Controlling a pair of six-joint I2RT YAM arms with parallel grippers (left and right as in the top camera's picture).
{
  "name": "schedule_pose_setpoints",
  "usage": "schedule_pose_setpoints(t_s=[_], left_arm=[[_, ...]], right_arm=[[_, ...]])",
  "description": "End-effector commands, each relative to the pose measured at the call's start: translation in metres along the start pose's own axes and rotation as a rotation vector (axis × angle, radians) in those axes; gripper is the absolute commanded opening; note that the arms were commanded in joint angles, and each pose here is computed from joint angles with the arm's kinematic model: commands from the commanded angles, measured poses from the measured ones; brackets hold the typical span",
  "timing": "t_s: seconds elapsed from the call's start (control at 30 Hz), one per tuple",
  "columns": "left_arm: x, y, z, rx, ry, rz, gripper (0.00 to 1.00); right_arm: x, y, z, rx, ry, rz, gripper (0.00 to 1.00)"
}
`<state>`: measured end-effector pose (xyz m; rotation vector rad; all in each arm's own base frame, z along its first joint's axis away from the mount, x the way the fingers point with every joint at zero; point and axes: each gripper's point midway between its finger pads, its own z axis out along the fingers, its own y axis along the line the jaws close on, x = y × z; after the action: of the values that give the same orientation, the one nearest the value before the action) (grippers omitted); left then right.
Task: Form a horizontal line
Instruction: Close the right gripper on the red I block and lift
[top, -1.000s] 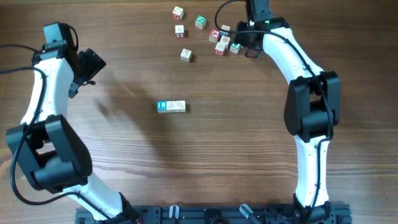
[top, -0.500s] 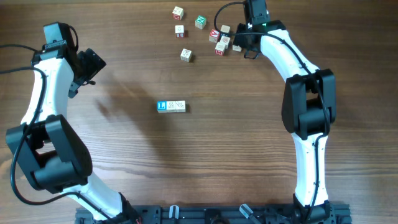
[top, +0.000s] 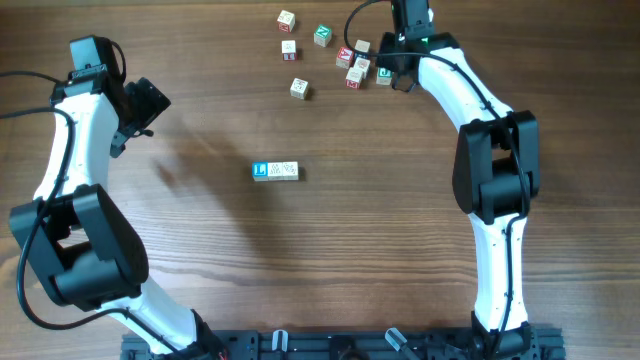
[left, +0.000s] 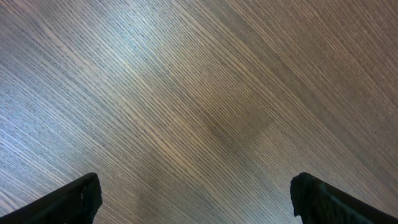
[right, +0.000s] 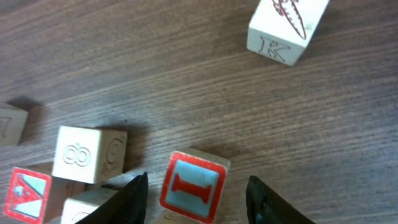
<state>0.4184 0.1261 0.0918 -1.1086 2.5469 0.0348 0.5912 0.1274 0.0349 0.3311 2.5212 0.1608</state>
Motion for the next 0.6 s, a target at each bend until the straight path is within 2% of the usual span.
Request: schedule_pose_setpoints(t_s=[0.0, 0.27, 0.37, 0.4, 0.47, 0.57], left_arm=[[-0.005, -0.003, -0.006, 0.012, -0.018, -0.003, 1.00], [-0.005, -0.003, -0.006, 0.012, -0.018, -0.004, 1.00], [-0.005, -0.003, -0.006, 0.012, -0.018, -0.004, 1.00], [-0.005, -0.003, -0.006, 0.012, -0.018, -0.004, 1.00], [-0.005, -0.003, -0.006, 0.012, -0.018, -0.004, 1.00], [-0.005, -0.003, -0.006, 0.012, -0.018, -0.004, 1.00]], right_arm=[[0.010, -0.008, 0.011, 0.033, 0.024, 0.001, 0.52], [0.012, -0.009, 0.022, 0.033, 0.014, -0.003, 0.52], [0.014, -0.011, 0.022, 0.040, 0.026, -0.002, 0.33], [0.011, -0.012, 0.020, 0.047, 0.016, -0.004, 0.33], [-0.006, -0.012, 0.003, 0.062, -0.033, -0.065, 0.23], [-0.036, -0.006, -0.032, 0.060, -0.112, -0.122, 0.24]])
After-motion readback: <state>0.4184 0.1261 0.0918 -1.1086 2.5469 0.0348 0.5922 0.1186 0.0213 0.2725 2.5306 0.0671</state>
